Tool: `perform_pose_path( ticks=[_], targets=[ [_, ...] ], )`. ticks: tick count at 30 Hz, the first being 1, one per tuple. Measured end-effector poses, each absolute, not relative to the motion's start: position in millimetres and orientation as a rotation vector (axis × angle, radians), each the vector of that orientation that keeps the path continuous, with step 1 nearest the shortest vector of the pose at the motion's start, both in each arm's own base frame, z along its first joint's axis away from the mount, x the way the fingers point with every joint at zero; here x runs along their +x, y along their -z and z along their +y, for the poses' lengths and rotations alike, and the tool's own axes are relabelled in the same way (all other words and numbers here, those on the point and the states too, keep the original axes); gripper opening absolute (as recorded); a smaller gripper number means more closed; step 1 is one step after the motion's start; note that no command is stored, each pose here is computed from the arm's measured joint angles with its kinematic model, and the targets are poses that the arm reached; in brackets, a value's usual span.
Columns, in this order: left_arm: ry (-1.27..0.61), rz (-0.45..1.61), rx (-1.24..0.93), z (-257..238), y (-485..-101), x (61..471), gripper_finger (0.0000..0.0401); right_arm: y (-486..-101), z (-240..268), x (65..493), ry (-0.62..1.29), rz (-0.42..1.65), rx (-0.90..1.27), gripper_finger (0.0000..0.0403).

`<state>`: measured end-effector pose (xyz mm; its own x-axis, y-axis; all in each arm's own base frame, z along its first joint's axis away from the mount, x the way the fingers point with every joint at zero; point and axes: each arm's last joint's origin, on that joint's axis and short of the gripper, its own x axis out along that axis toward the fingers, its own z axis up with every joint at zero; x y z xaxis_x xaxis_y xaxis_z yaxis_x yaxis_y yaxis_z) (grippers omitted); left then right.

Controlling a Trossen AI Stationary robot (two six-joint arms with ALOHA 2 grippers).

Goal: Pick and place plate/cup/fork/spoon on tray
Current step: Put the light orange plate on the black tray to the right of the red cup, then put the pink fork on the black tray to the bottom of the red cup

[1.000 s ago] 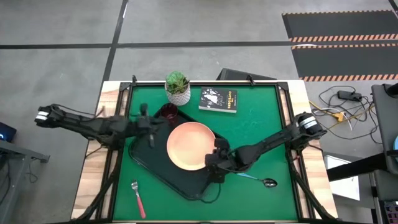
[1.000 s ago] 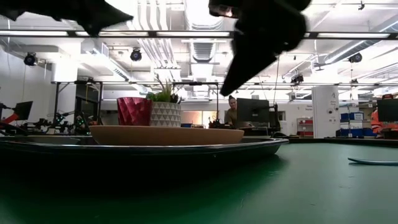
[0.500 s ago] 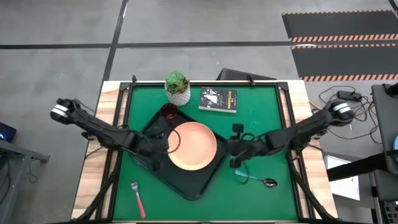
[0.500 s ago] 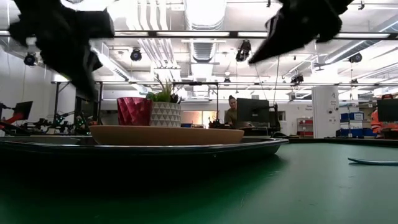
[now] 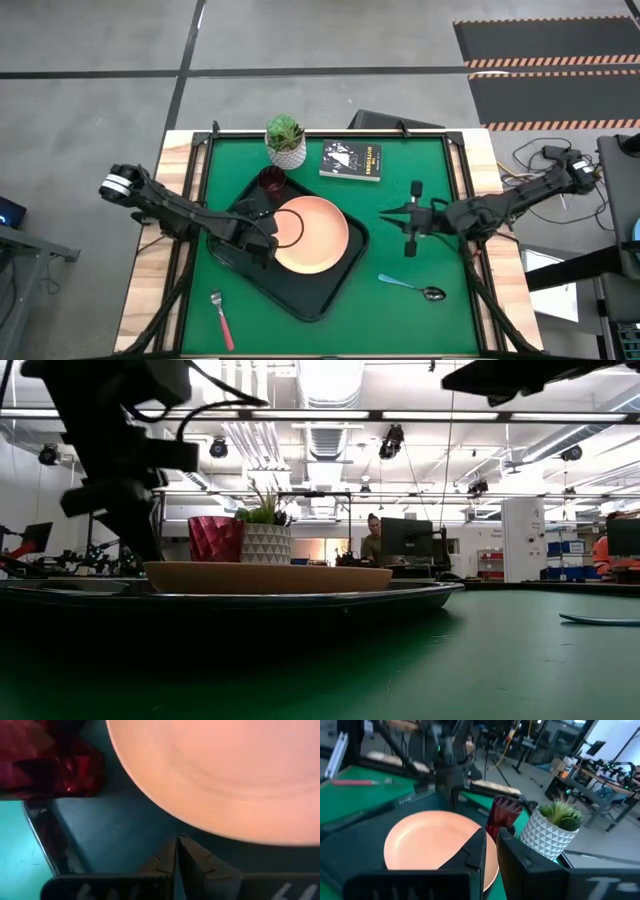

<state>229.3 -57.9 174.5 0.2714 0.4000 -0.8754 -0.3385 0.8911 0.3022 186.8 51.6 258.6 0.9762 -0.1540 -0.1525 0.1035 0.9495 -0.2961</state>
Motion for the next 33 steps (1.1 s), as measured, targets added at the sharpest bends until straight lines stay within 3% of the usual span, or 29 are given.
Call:
perform_pose_path(
  ticks=[10, 17, 25, 33],
  targets=[
    [-0.484, 1.118, -0.016, -60, -162, 252, 0.0000, -252, 44, 166, 0.136, 0.135, -0.273, 0.0033],
    [-0.452, 1.126, -0.087, -63, -175, 256, 0.0000, -250, 45, 167, 0.136, 0.139, -0.281, 0.0033],
    [-0.427, 1.144, -0.590, -74, -225, 254, 0.0000, -250, 45, 167, 0.136, 0.138, -0.272, 0.0033],
    [-0.428, 1.337, -1.103, -110, -232, 236, 0.0000, -247, 45, 168, 0.135, 0.151, -0.280, 0.0033]
  ],
)
